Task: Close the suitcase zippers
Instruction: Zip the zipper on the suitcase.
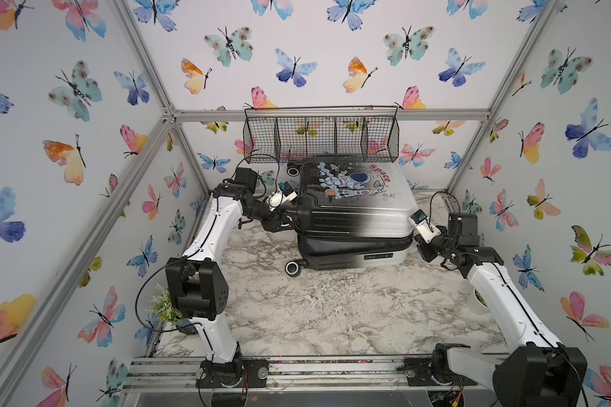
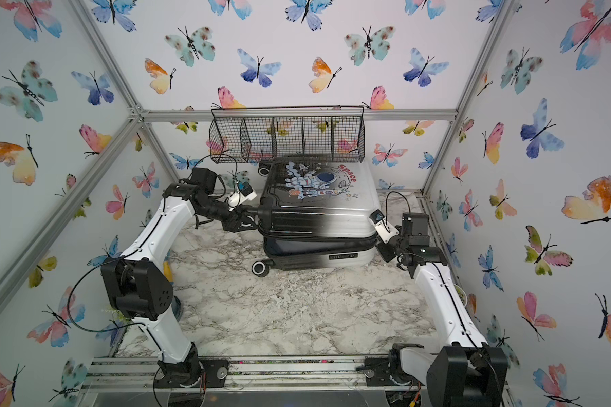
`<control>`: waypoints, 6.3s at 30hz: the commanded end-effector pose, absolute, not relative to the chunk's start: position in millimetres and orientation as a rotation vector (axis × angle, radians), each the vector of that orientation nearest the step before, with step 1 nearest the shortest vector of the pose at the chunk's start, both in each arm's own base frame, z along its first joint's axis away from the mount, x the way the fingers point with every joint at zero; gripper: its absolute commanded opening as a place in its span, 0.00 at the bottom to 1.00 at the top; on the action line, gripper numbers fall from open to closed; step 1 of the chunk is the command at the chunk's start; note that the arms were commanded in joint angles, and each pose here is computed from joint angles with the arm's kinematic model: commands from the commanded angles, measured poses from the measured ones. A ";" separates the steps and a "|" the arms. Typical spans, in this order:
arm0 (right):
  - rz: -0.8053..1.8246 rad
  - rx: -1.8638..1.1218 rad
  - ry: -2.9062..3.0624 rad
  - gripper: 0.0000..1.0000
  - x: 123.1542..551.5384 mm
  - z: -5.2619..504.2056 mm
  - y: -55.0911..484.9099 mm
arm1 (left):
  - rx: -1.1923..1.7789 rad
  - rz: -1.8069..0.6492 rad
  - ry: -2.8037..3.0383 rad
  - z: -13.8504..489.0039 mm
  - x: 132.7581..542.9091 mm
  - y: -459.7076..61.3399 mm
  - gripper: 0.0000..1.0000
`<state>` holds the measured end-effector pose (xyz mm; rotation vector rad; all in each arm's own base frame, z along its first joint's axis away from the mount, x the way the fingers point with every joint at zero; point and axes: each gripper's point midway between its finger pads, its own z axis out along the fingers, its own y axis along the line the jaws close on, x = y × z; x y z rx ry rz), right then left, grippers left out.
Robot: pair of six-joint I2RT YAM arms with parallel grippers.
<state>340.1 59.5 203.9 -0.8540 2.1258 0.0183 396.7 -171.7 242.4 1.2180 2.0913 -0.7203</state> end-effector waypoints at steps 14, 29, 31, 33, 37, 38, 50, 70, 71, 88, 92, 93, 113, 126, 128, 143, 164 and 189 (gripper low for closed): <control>0.648 -0.981 1.915 0.03 241.8 250.7 238.7 | 0.830 -0.647 2.291 274.5 405.4 -192.3 0.00; 1.033 -1.117 1.681 0.03 154.6 274.6 363.0 | 0.661 -0.891 2.373 278.4 309.0 -248.9 0.00; 1.075 -1.125 1.659 0.03 142.6 276.8 372.1 | 0.608 -0.948 2.353 285.4 300.8 -261.5 0.00; 1.122 -1.109 1.646 0.03 137.2 273.6 374.9 | 0.576 -1.002 2.346 293.4 290.0 -278.3 0.00; 1.068 -1.096 1.679 0.03 141.1 260.5 367.0 | 0.614 -1.071 2.365 296.1 262.8 -306.2 0.00; 1.002 -1.072 1.705 0.03 147.8 256.3 359.0 | 0.618 -1.075 2.388 290.7 256.5 -308.1 0.00; 0.576 -0.914 1.919 0.03 182.3 209.1 272.1 | 0.760 -0.991 2.590 217.2 213.0 -306.9 0.32; 0.422 -0.775 1.999 0.03 206.2 202.6 226.4 | 1.086 -0.315 2.372 257.0 262.3 -226.7 0.98; 0.419 -0.765 2.002 0.04 207.3 201.8 225.9 | 1.078 -0.311 2.363 263.9 269.8 -222.3 0.98; 0.375 -0.781 2.034 0.03 216.0 184.9 228.7 | 0.968 0.111 2.174 276.8 437.5 -137.6 0.99; 0.394 -0.773 2.049 0.03 214.5 177.5 229.0 | 0.999 -0.064 2.153 281.5 467.8 -147.2 0.99; 0.398 -0.774 2.050 0.03 214.0 176.2 229.2 | 1.023 -0.127 2.128 278.8 469.8 -154.0 0.99; 0.414 -0.789 2.075 0.04 214.1 168.7 232.0 | 1.208 -0.456 1.941 231.3 525.5 -204.7 0.94; 0.399 -0.780 2.084 0.03 217.2 170.2 231.1 | 1.206 -0.605 1.903 219.3 533.6 -217.2 0.47; 0.400 -0.776 2.085 0.03 217.4 171.1 231.1 | 1.210 -0.597 1.936 210.0 533.2 -214.4 0.41; 0.413 -0.822 2.086 0.03 216.3 169.2 237.6 | 1.193 -0.532 2.221 158.0 506.5 -182.4 0.15; 0.713 -1.069 1.851 0.03 153.9 188.7 292.6 | 0.183 -0.009 2.647 204.0 486.4 -66.3 0.00; 0.926 -0.915 1.533 0.03 141.6 285.1 313.5 | -0.293 -0.571 2.392 357.5 363.6 -87.0 0.00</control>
